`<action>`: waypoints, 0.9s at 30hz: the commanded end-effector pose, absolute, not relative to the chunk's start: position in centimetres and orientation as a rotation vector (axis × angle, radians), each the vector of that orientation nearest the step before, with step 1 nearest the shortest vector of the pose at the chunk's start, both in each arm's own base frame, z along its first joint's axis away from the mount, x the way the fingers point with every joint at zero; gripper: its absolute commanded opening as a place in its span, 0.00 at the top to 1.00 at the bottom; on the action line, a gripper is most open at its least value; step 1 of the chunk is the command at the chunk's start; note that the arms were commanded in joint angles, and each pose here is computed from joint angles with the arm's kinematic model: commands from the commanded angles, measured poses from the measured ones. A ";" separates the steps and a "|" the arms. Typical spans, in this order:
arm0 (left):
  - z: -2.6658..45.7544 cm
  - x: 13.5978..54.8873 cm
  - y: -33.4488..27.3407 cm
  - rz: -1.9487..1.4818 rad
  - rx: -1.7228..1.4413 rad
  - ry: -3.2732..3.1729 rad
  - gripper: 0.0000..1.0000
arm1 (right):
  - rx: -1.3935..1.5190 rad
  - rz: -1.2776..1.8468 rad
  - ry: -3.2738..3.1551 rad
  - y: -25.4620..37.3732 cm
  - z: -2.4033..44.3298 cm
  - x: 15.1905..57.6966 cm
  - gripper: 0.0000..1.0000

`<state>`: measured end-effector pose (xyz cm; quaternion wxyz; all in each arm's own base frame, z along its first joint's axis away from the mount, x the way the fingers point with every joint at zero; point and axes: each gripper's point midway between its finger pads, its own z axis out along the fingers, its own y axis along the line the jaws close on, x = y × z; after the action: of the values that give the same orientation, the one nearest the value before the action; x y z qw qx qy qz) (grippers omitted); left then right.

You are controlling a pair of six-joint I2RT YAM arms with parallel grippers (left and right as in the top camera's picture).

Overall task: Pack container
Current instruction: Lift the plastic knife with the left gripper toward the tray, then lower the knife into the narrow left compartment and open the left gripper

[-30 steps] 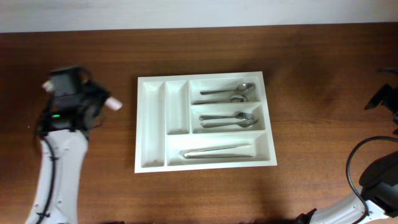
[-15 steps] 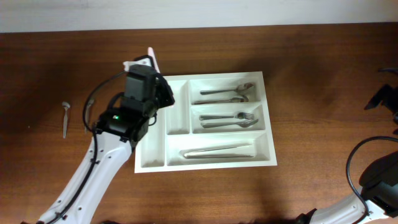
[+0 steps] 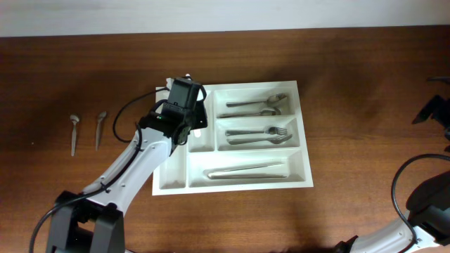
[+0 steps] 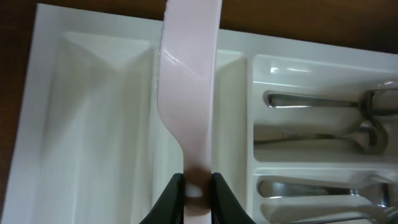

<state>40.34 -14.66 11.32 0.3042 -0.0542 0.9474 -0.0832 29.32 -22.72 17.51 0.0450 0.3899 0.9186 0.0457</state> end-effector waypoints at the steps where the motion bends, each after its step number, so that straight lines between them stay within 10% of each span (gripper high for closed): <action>1: 11.5 40.5 -15.7 -0.261 -0.095 2.511 0.91 | 1.174 0.151 2.817 -22.5 17.3 29.5 0.01; 27: 9.6 39.0 -16.2 -0.224 -0.019 2.594 0.80 | 1.174 0.151 2.817 -22.5 17.3 29.5 0.01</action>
<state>38.85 -15.82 9.45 0.2659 -0.0179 0.9606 -0.0793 29.32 -22.72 17.51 0.0450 0.3897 0.9187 0.0457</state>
